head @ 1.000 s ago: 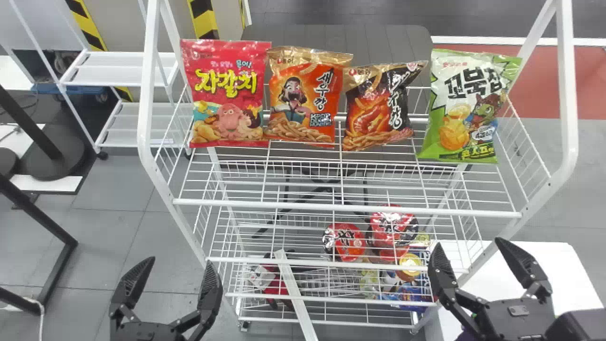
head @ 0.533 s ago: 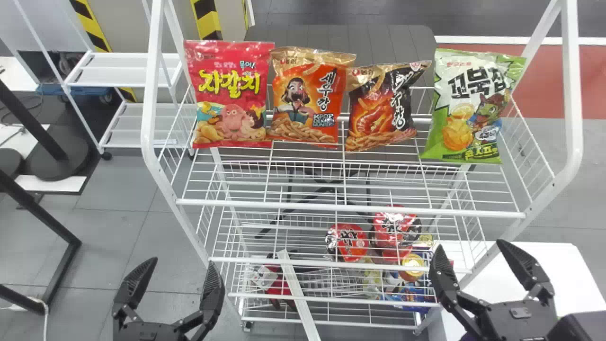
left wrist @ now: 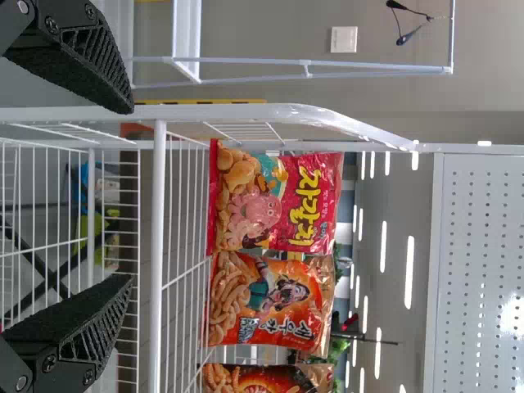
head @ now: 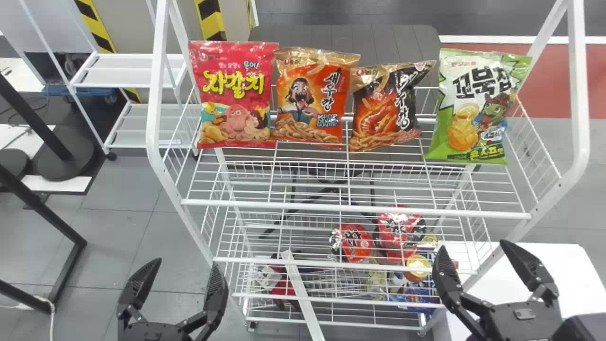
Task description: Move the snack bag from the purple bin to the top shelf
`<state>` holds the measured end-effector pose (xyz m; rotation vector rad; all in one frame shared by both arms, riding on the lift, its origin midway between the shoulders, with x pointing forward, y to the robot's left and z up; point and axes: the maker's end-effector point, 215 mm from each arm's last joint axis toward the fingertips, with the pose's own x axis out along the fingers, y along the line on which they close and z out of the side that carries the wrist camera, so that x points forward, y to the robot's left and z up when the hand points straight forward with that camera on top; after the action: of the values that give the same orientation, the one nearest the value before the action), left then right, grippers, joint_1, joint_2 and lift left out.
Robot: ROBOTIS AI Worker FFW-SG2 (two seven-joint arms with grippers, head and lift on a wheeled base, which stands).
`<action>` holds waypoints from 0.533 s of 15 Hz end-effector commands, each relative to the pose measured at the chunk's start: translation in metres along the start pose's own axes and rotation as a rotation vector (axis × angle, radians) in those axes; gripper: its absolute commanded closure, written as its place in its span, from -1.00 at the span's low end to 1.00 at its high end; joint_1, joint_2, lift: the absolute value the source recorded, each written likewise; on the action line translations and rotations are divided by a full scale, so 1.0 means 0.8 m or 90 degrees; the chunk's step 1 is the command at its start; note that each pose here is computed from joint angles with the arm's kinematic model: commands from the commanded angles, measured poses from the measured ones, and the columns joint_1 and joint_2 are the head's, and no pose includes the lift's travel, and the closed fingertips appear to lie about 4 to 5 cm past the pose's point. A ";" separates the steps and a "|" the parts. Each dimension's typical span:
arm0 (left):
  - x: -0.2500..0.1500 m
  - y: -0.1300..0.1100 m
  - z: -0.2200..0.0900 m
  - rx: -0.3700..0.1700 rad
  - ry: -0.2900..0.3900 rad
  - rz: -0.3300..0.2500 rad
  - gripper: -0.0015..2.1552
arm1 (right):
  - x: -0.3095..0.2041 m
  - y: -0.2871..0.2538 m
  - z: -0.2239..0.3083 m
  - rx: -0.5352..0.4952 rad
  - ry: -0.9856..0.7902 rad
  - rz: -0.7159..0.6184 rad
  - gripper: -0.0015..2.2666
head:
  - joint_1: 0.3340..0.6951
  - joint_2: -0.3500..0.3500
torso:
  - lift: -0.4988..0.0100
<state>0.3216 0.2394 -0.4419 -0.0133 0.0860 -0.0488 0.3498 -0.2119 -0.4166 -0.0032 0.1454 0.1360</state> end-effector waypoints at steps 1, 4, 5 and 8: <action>0.000 0.000 -0.001 0.000 0.001 0.000 -0.92 | 0.000 0.000 0.000 0.002 0.000 -0.002 -0.91 | 1.00 0.14 | 0.96; 0.000 0.001 -0.001 0.000 0.001 0.001 -0.92 | 0.000 0.001 0.000 0.002 0.000 -0.001 -0.91 | 1.00 0.14 | 0.96; 0.001 0.000 -0.001 -0.001 0.000 0.000 -0.92 | 0.000 0.001 0.000 0.002 0.000 -0.001 -0.91 | 1.00 0.14 | 0.96; 0.002 0.001 0.000 -0.001 -0.001 0.001 -0.92 | 0.000 0.001 0.000 0.002 0.000 -0.001 -0.91 | 1.00 0.14 | 0.96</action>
<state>0.3226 0.2400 -0.4427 -0.0143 0.0863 -0.0475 0.3498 -0.2113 -0.4167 -0.0028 0.1456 0.1369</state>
